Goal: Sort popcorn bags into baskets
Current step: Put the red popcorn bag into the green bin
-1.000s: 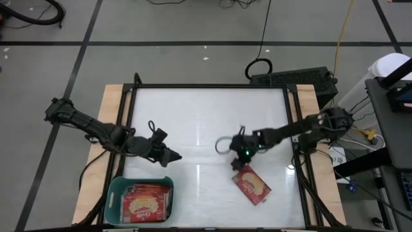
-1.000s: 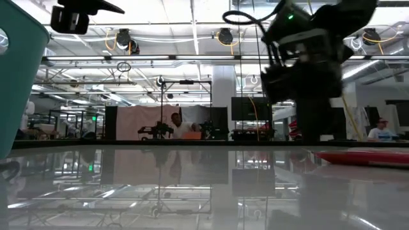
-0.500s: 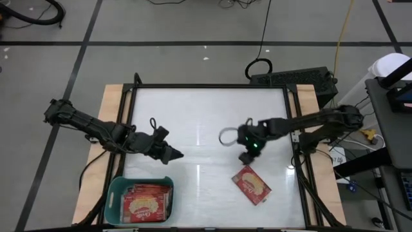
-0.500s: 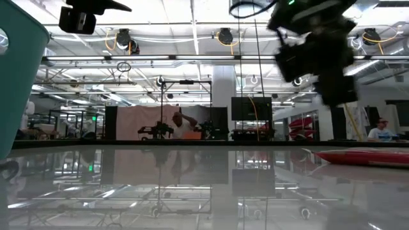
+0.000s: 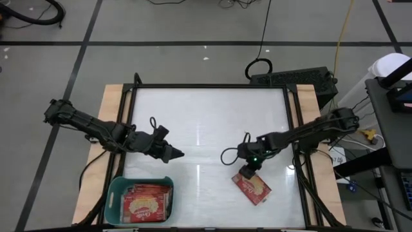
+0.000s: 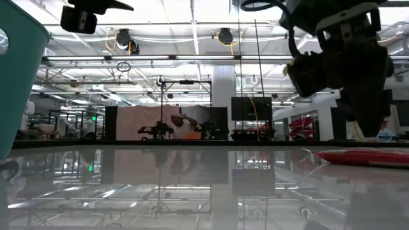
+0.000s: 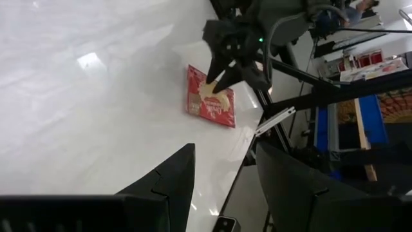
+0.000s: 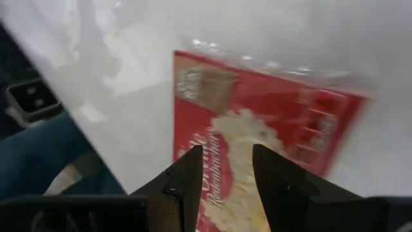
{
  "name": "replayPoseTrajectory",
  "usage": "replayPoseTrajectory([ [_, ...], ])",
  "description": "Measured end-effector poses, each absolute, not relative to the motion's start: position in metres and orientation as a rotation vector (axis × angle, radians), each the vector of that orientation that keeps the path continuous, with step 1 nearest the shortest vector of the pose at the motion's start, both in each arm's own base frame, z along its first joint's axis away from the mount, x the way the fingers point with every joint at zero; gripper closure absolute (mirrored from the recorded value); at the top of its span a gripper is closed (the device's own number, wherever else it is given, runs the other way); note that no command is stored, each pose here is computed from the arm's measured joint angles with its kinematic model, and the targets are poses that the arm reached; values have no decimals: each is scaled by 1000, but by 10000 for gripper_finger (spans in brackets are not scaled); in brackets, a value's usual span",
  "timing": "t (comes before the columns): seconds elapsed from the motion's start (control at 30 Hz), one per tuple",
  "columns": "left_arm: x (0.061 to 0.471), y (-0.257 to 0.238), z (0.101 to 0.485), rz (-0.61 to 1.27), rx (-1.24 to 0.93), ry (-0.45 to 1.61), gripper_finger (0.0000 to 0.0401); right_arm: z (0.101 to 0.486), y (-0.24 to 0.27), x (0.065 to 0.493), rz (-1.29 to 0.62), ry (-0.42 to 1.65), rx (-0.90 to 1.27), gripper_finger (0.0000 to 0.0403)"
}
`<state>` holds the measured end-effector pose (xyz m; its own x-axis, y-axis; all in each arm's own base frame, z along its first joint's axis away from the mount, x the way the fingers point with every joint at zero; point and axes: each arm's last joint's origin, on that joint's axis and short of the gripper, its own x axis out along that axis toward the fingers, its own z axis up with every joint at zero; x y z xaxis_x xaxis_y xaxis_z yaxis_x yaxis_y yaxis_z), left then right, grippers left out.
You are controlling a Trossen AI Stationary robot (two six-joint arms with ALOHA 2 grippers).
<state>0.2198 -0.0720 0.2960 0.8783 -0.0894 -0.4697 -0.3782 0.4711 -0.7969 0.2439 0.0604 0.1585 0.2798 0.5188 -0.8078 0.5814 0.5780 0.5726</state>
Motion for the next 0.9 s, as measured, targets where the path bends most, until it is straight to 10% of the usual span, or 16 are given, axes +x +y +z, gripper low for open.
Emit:
replayPoseTrajectory([
  [0.47, 217, -80, 295, 173, -1109, 510, 233, 126, 15, 283, 1, 1139, 1117, 273],
  [0.9, 216, -82, 296, 164, -1084, 506, 233, 158, 56, 208, -235, 1385, 941, 273],
])
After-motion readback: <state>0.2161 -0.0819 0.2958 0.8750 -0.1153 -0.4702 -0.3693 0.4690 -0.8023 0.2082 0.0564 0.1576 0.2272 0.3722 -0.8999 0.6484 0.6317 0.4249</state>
